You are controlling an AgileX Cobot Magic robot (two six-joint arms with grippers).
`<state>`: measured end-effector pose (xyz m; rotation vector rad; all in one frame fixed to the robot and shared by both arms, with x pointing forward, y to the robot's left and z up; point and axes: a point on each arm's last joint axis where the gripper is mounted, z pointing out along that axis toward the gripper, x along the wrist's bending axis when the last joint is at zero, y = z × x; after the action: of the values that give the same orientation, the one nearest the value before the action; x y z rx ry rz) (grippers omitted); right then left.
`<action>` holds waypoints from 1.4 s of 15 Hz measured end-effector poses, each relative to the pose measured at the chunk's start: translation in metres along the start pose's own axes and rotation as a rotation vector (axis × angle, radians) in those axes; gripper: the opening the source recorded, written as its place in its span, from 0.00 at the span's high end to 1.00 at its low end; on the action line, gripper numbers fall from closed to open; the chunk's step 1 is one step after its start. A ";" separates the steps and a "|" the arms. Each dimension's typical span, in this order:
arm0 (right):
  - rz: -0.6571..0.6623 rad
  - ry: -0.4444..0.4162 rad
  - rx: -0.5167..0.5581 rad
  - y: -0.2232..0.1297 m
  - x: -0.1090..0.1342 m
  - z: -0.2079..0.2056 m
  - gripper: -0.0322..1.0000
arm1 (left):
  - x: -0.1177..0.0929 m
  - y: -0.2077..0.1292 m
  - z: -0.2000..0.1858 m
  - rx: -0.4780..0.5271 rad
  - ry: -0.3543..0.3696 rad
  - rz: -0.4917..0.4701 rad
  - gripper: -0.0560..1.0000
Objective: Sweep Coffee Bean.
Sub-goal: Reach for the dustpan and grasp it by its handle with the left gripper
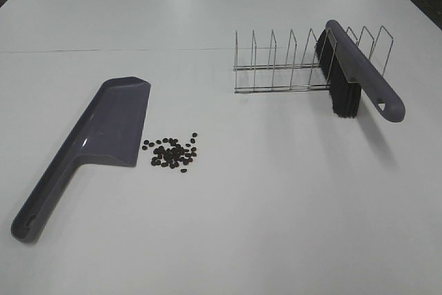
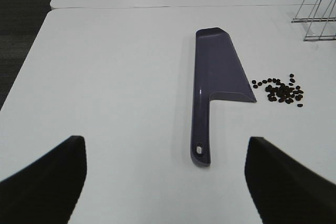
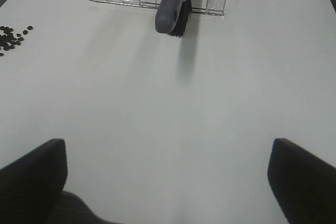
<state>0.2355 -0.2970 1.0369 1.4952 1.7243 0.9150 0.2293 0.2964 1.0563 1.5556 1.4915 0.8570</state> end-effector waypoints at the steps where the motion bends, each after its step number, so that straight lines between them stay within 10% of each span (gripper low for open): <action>1: 0.000 0.000 0.000 0.000 0.000 0.000 0.07 | 0.001 0.001 0.002 0.015 0.007 -0.009 0.23; 14: 0.000 0.000 0.000 0.000 0.000 0.000 0.07 | 0.007 0.021 0.098 0.635 0.059 -0.088 0.23; 21: 0.000 0.000 0.000 0.000 0.000 0.000 0.07 | 0.009 0.036 0.139 0.726 0.099 -0.169 0.24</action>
<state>0.2355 -0.2970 1.0369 1.4952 1.7243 0.9150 0.3700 0.2935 1.0252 1.8601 2.1179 0.2946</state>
